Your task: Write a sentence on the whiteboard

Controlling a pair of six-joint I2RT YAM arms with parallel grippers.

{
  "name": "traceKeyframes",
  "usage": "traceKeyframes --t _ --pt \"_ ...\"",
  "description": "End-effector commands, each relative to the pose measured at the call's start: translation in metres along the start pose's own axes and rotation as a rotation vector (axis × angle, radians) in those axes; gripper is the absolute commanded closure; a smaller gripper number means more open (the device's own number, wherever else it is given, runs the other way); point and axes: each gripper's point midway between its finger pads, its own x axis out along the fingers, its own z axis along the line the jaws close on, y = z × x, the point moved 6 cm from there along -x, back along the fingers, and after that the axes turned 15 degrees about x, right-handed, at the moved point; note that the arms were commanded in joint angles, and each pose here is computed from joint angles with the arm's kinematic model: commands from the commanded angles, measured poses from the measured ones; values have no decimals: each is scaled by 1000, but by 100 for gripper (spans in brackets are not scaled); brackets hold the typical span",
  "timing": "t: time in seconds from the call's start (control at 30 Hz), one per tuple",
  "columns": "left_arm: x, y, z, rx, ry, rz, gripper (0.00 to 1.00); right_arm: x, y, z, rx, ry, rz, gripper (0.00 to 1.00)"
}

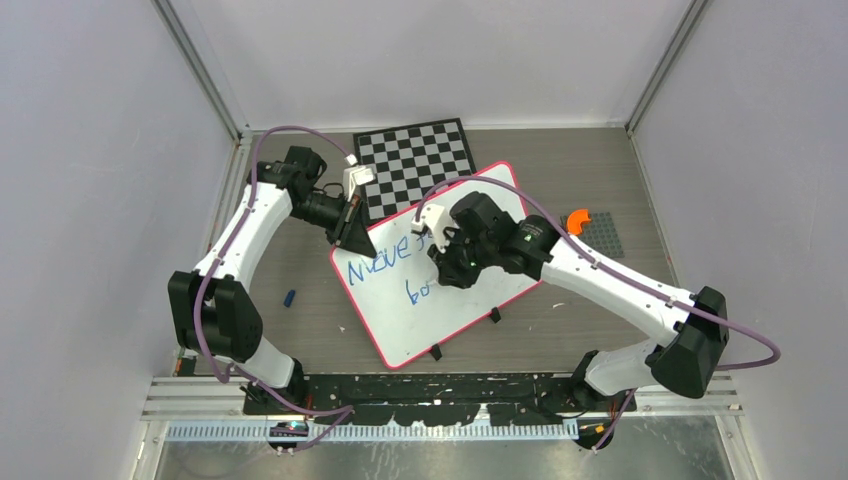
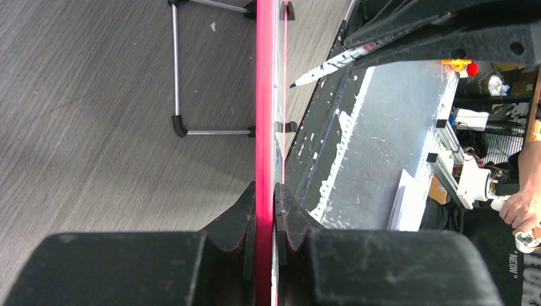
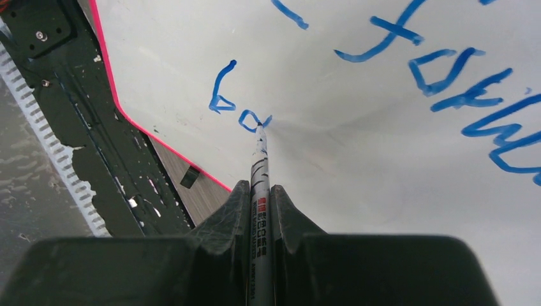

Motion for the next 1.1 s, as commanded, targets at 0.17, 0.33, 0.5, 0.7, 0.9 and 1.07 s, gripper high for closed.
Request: traceKeyframes --t 0.17,0.33,0.5,0.7,0.9,1.07 --pt "-5 0 11 116 -79 12 100 -27 -24 -10 62 8 -129 100" --pt "-6 -1 10 120 -80 10 100 -24 -31 -15 84 39 -156 100" --pt "-5 1 10 119 -80 11 100 -18 -31 -18 91 54 -158 100" --pt "-5 1 10 118 -81 12 100 -7 -16 -21 103 58 -112 100" --pt "-5 2 11 118 -80 13 100 0 2 -22 125 47 -74 100" --pt "-5 1 10 119 -81 13 100 4 14 -23 126 43 -45 100"
